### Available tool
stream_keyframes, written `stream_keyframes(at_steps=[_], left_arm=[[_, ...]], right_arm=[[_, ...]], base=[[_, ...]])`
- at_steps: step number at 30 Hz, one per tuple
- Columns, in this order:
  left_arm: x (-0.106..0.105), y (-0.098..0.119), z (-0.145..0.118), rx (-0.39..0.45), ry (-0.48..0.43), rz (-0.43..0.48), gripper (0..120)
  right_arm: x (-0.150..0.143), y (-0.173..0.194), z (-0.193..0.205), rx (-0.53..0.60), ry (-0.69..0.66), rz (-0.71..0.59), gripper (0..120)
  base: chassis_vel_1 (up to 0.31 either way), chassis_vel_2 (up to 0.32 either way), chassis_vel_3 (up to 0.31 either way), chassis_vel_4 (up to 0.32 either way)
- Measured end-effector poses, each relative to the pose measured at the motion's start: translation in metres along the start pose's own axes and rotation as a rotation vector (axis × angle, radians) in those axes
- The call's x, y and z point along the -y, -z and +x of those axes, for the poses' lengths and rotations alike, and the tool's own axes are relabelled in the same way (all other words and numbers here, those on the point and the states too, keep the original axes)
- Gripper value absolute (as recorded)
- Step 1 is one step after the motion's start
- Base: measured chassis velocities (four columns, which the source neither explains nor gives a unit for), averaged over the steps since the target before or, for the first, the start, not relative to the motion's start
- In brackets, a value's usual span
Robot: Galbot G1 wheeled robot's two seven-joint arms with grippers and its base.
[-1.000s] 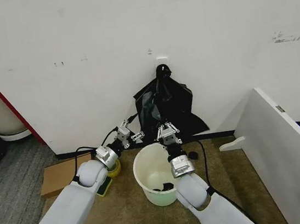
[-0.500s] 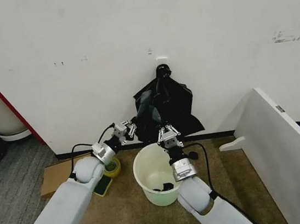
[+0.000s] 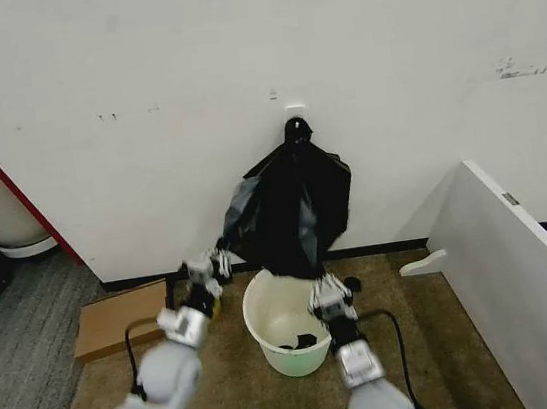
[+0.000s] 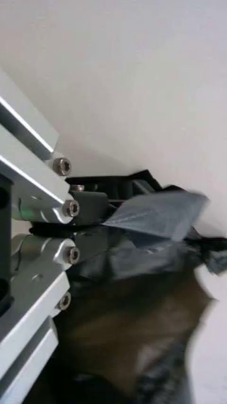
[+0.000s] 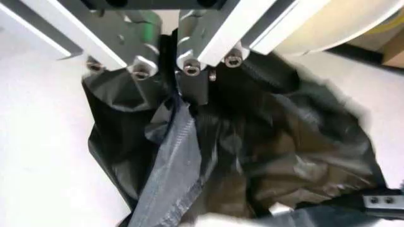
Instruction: Place the garbage bag over the trash bin.
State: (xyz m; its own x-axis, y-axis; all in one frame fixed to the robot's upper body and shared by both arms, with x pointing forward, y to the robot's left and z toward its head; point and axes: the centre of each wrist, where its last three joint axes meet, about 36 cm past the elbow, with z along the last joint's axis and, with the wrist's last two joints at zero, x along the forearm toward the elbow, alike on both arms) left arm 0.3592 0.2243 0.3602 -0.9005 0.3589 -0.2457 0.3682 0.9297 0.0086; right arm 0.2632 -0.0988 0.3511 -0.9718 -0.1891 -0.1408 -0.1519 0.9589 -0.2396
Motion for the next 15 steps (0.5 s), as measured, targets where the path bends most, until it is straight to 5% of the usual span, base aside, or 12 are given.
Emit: stream_keyframes(at_steps=[6,12,15], left_arm=[[0.026,0.029,0.027,0.059,0.020,0.027,0],[0.027,0.067,0.035,0.132,0.025,0.037,0],[0.024,0.088,0.033,0.170,0.018,0.036,0]], right_arm=[[-0.003,0.026,0.032,0.024,0.021,-0.018,26],[0.002,0.054,0.054,0.050,0.056,-0.064,45],[0.010,0.071,0.058,0.060,0.074,-0.140,39]], base=[[0.000,0.000,0.000,0.000],[0.000,0.000,0.000,0.000],[0.000,0.000,0.000,0.000]])
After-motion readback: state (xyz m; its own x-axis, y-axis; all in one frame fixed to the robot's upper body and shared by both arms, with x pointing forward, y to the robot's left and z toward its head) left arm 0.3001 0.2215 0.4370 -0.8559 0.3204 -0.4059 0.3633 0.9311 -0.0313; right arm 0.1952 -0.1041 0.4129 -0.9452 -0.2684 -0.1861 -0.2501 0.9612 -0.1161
